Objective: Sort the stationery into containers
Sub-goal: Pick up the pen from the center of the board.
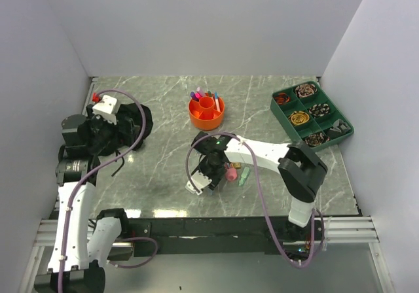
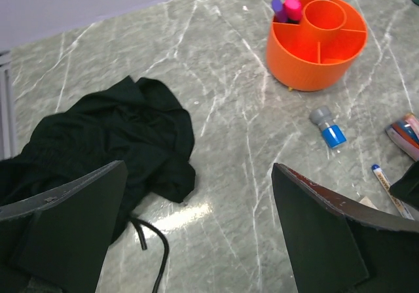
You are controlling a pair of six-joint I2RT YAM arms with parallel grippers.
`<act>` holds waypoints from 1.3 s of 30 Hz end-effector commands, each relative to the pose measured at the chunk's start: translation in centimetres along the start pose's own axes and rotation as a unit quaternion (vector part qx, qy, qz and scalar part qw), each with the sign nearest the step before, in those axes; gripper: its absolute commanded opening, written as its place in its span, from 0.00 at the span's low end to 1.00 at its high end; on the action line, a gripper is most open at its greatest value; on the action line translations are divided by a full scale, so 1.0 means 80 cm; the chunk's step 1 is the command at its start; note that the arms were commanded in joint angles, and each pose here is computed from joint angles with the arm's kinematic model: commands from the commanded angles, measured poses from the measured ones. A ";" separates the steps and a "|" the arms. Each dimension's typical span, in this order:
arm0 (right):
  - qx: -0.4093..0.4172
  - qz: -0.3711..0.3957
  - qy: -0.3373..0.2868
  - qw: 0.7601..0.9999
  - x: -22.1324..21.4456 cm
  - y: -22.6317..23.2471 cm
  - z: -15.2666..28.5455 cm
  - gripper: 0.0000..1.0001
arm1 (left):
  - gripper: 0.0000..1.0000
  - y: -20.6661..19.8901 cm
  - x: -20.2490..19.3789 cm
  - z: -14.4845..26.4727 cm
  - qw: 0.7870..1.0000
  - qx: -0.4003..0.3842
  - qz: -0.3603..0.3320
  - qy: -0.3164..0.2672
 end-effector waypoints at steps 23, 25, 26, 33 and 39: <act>0.131 0.072 0.020 0.989 0.022 0.023 -0.060 0.37 | 0.99 0.010 0.006 0.018 0.999 0.035 0.021 -0.004; 0.142 0.069 0.025 0.987 0.020 0.025 -0.067 0.31 | 0.99 0.010 0.005 0.019 0.999 0.038 0.022 -0.003; 0.145 0.069 0.026 0.987 0.019 0.025 -0.068 0.23 | 1.00 0.011 0.005 0.019 0.999 0.038 0.022 -0.001; 0.132 0.020 0.004 0.991 0.030 0.021 -0.031 0.00 | 0.99 0.012 0.008 0.015 0.999 0.031 0.016 -0.004; 0.021 -0.107 -0.121 0.987 0.064 -0.049 0.108 0.00 | 1.00 0.018 0.015 -0.013 1.000 -0.005 0.014 -0.014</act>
Point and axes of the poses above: each gripper's point midway between its finger pads, its own z axis back along the fingers, its own y axis along the line the jaws close on, x = y × z, the point moved 6 cm from there along z, back along the fingers, and after that the axes turned 6 degrees about -z, right-handed, at the moved point
